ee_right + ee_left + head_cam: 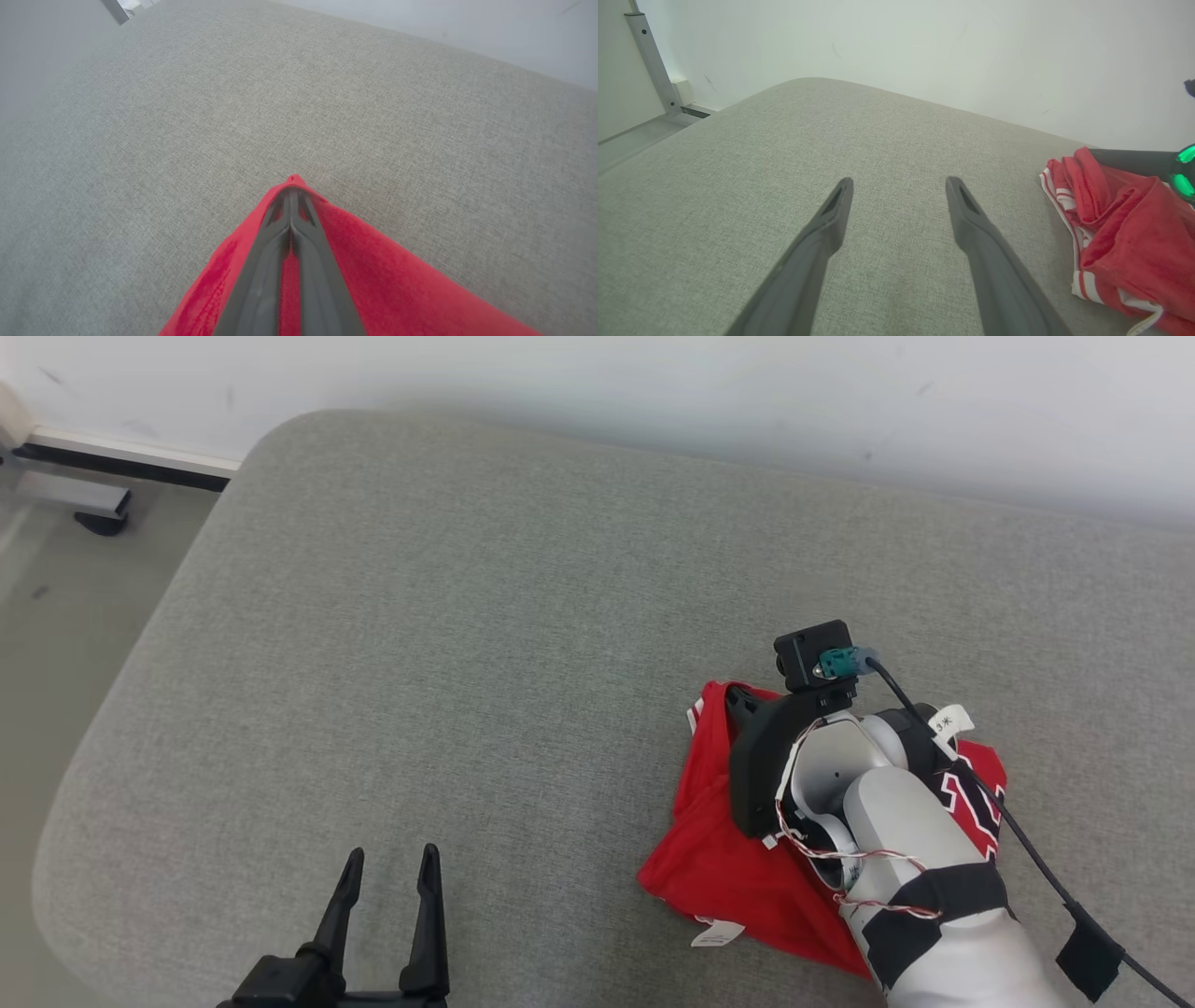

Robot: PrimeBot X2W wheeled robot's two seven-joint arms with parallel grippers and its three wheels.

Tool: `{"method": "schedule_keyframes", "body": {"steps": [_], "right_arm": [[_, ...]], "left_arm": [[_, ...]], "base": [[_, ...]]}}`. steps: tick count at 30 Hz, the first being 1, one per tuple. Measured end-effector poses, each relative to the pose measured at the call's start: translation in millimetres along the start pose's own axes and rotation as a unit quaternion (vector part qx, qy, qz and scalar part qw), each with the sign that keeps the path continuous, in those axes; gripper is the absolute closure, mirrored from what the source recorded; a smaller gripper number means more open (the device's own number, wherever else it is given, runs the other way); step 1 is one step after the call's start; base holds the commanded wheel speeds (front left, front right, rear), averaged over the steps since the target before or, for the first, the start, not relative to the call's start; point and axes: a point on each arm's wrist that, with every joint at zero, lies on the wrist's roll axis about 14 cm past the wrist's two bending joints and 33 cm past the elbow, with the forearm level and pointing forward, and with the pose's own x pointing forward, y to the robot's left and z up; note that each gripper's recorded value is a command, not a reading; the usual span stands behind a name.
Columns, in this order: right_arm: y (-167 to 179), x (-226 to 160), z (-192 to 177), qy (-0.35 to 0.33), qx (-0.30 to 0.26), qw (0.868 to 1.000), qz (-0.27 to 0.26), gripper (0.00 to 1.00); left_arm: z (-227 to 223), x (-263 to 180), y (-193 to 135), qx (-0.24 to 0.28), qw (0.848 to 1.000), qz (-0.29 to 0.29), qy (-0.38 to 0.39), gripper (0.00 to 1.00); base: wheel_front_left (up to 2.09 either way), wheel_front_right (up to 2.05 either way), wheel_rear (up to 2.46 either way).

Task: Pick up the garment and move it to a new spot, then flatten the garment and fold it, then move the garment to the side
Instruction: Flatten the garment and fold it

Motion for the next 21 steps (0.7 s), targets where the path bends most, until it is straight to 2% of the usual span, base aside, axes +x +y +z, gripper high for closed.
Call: {"method": "schedule_keyframes", "body": {"steps": [14,19,21], "right_arm": [[4.3,28.4,23.2,0.027,0.019,0.999,0.008,1.0],[13.2,38.1,48.1,-0.004,0.024,0.999,0.021,1.0],[10.2,40.5,76.7,-0.05,0.035,0.998,0.021,1.0]], "left_arm": [[-1.0,-17.4,14.2,-0.013,0.999,0.034,0.003,0.0],[1.9,-20.5,23.5,-0.014,0.999,0.053,-0.001,0.0],[3.9,-21.4,29.1,-0.012,0.998,0.063,-0.004,0.0]], "base": [[0.0,0.0,0.0],[0.0,0.0,0.0],[0.0,0.0,0.0]]}}
